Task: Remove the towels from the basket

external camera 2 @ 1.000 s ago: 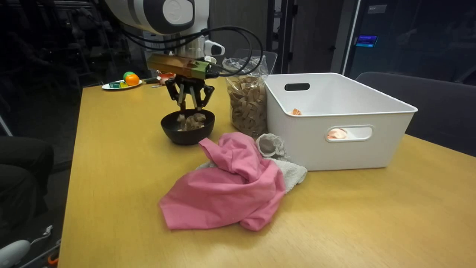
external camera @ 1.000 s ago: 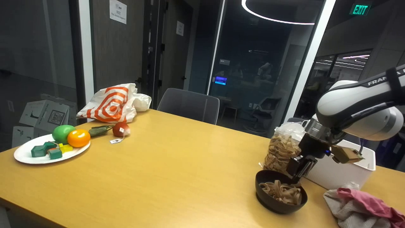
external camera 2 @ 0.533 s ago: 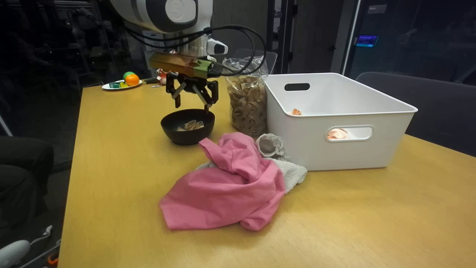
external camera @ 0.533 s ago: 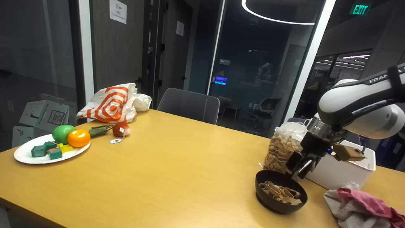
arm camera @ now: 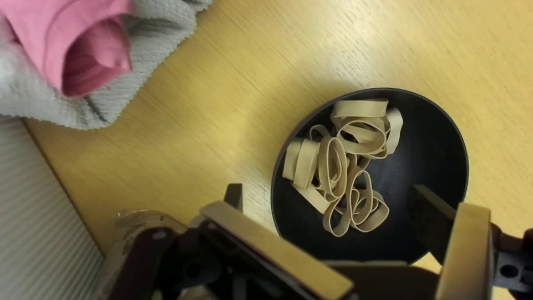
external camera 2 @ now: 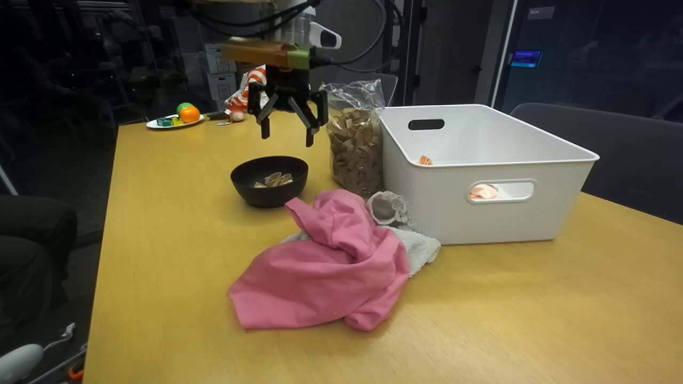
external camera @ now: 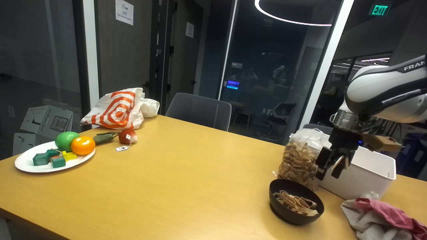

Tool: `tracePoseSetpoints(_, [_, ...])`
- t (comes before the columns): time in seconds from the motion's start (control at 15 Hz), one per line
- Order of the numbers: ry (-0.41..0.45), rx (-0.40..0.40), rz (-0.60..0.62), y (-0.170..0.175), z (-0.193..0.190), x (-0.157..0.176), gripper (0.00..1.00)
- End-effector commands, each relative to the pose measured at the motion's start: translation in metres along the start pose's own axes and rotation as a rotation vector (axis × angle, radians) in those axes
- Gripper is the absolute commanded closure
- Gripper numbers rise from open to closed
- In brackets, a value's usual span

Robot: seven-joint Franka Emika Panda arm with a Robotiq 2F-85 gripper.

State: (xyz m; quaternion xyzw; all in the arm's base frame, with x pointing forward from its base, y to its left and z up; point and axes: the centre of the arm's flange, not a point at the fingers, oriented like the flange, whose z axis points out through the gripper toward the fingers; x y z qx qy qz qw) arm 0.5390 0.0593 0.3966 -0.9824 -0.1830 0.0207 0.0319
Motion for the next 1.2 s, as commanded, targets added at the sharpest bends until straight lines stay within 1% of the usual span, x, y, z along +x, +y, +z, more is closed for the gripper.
tracePoseSetpoints(0.0, [-0.034,-0.020,0.016,0.005,-0.050,0.003,0.00])
tracePoseSetpoints(0.2, [-0.016,-0.034,0.032,0.009,-0.084,0.001,0.00])
tracePoseSetpoints(0.4, [-0.008,-0.042,0.052,0.013,-0.107,-0.002,0.00])
tracePoseSetpoints(0.47, [-0.002,-0.020,0.034,0.010,-0.086,-0.002,0.00])
tracePoseSetpoints(0.6, [0.000,-0.021,0.041,0.012,-0.095,-0.002,0.00])
tracePoseSetpoints(1.13, [-0.002,-0.021,0.046,0.012,-0.095,-0.003,0.00])
